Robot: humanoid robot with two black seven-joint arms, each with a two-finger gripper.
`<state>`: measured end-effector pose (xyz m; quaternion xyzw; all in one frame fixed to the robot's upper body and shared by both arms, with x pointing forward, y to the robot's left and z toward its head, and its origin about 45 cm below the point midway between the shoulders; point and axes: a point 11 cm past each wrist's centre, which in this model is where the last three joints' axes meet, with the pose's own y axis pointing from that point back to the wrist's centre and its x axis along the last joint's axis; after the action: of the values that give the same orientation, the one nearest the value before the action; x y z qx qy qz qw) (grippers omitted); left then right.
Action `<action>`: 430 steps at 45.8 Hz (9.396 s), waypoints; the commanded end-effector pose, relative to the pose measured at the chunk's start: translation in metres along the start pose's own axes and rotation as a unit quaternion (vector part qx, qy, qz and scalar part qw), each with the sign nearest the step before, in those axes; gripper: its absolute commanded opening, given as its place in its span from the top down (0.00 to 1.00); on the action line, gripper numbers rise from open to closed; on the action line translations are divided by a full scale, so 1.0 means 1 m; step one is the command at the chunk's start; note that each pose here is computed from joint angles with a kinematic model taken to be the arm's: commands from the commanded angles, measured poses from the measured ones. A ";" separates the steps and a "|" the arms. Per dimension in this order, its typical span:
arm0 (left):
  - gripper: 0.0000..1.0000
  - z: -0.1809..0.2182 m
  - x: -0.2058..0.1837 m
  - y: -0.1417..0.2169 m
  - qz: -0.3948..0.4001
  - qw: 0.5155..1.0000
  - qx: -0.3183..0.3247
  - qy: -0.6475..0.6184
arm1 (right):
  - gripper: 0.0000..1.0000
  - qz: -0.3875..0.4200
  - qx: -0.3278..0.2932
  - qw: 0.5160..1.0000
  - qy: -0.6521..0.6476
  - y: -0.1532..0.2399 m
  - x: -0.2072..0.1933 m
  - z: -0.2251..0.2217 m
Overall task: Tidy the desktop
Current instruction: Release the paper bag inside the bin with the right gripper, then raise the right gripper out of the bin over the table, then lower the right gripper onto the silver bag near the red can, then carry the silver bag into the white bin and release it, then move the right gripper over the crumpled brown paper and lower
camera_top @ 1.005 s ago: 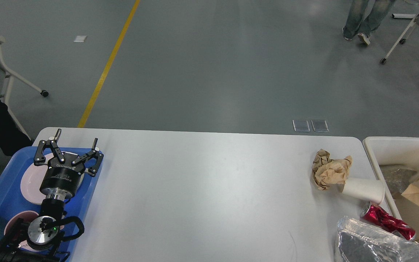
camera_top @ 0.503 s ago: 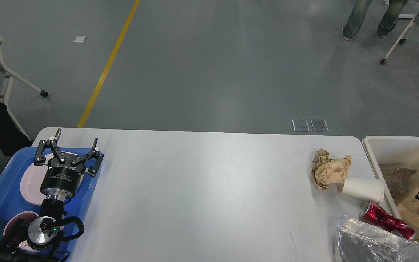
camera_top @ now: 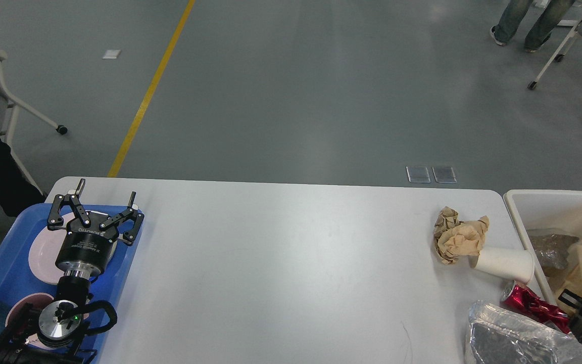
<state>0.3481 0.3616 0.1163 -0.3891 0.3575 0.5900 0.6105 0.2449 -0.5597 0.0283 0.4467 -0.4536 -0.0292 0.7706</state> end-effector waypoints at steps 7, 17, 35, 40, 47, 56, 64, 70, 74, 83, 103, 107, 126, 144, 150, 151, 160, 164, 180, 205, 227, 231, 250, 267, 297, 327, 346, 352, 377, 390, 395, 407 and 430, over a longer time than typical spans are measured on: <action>0.04 0.000 0.000 0.000 0.000 1.000 0.000 0.000 | 0.00 0.058 0.001 0.998 -0.006 0.001 0.009 0.000; 0.04 0.000 0.000 0.000 0.000 1.000 0.000 0.000 | 0.00 0.061 0.003 0.998 -0.007 0.001 0.013 -0.002; 0.04 0.000 0.000 0.000 0.000 1.000 -0.001 0.001 | 0.00 -0.009 0.038 0.998 -0.040 0.024 0.083 -0.046; 0.04 0.000 0.000 0.000 0.000 1.000 0.000 0.000 | 0.00 -0.061 0.070 0.996 -0.008 0.055 0.112 -0.079; 0.04 0.000 0.000 0.000 0.000 1.000 0.000 0.001 | 0.00 -0.148 0.135 0.976 0.085 0.123 0.129 -0.139; 0.04 0.000 0.000 0.000 0.000 1.000 0.000 0.000 | 0.00 -0.220 0.175 0.939 0.198 0.228 0.161 -0.203; 0.04 0.000 0.000 0.000 0.000 1.000 0.000 0.000 | 0.00 -0.272 0.181 0.906 0.267 0.295 0.156 -0.214; 0.04 0.000 0.000 0.000 0.000 1.000 0.000 0.000 | 0.00 -0.266 0.201 0.899 0.284 0.355 0.145 -0.199; 0.04 0.000 0.000 0.000 0.000 1.000 0.000 0.000 | 0.00 -0.258 0.214 0.900 0.278 0.376 0.138 -0.195; 0.04 0.000 0.000 0.000 0.000 1.000 0.000 0.000 | 0.07 -0.258 0.211 0.895 0.296 0.394 0.129 -0.189; 0.04 0.000 0.000 0.000 0.000 1.000 0.000 0.000 | 0.07 -0.320 0.165 0.896 0.260 0.325 0.084 -0.160; 0.04 0.000 0.000 0.000 0.000 1.000 0.000 0.000 | 0.07 -0.331 0.153 0.894 0.260 0.308 0.065 -0.156; 0.04 0.000 0.000 0.000 0.000 1.000 0.000 0.000 | 0.07 -0.297 0.113 0.913 0.256 0.229 -0.010 -0.142; 0.04 0.000 0.000 0.000 0.000 1.000 0.000 0.000 | 0.14 -0.284 0.121 0.916 0.258 0.183 -0.075 -0.155; 0.04 0.000 0.000 0.000 0.000 1.000 0.000 0.000 | 0.32 -0.276 0.120 0.920 0.252 0.180 -0.073 -0.156; 0.04 0.000 0.000 0.000 0.000 1.000 0.000 0.000 | 0.37 -0.277 0.119 0.919 0.252 0.180 -0.074 -0.155; 0.04 0.000 0.000 0.000 0.000 1.000 0.000 0.000 | 0.87 -0.284 0.112 0.921 0.244 0.176 -0.085 -0.147; 0.04 0.000 0.000 0.000 0.000 1.000 0.000 0.000 | 0.92 -0.270 0.108 0.933 0.214 0.174 -0.082 -0.149; 0.04 0.000 0.000 0.000 0.000 1.000 -0.001 0.001 | 1.00 -0.294 0.096 0.931 0.193 0.180 -0.091 -0.144; 0.04 0.000 0.000 0.000 0.000 1.000 -0.001 0.001 | 1.00 -0.365 0.132 0.899 0.206 0.263 -0.013 -0.166; 0.04 0.000 0.000 0.000 0.000 1.000 0.000 0.000 | 1.00 -0.294 0.210 0.915 0.176 0.394 0.132 -0.171; 0.04 0.000 0.000 0.000 0.000 1.000 -0.001 0.001 | 1.00 -0.284 0.204 0.922 0.165 0.389 0.138 -0.168; 0.04 0.000 0.000 0.000 0.000 1.000 0.000 0.000 | 1.00 -0.145 0.106 0.982 0.064 0.274 0.190 -0.126; 0.04 0.000 0.000 0.000 0.000 1.000 0.000 0.000 | 1.00 -0.087 0.055 0.994 -0.027 0.130 0.155 -0.091; 0.04 0.000 0.000 0.000 0.000 1.000 0.000 0.000 | 1.00 -0.013 0.029 0.979 -0.203 0.010 0.051 -0.036; 0.04 0.000 0.000 0.000 0.000 1.000 0.000 0.000 | 0.00 0.096 0.008 0.971 -0.219 0.011 0.047 -0.036; 0.04 0.000 0.000 0.000 0.000 1.000 0.000 0.000 | 0.00 0.096 0.041 0.974 -0.203 0.021 0.083 -0.067; 0.04 0.000 0.000 0.000 0.000 1.000 0.000 0.000 | 0.00 0.054 0.080 0.988 -0.121 0.040 0.112 -0.106; 0.04 0.000 0.000 0.000 0.000 1.000 -0.001 0.001 | 0.00 -0.113 0.133 0.974 0.144 0.231 0.146 -0.211; 0.04 0.000 0.000 0.000 0.000 1.000 0.000 0.000 | 0.00 -0.236 0.156 0.898 0.336 0.354 0.135 -0.229; 0.04 0.000 0.000 0.000 0.000 1.000 -0.001 0.001 | 0.00 -0.256 0.166 0.887 0.346 0.379 0.122 -0.220; 0.04 0.000 0.000 0.000 0.000 1.000 -0.001 0.001 | 0.00 -0.269 0.187 0.895 0.304 0.378 0.130 -0.215; 0.04 0.000 0.000 0.000 0.000 1.000 0.000 0.000 | 0.00 -0.230 0.141 0.942 0.200 0.244 0.137 -0.235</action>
<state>0.3480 0.3618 0.1161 -0.3895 0.3576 0.5902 0.6100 0.3893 -0.2987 0.2691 0.6484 -0.1380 -0.0492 0.7470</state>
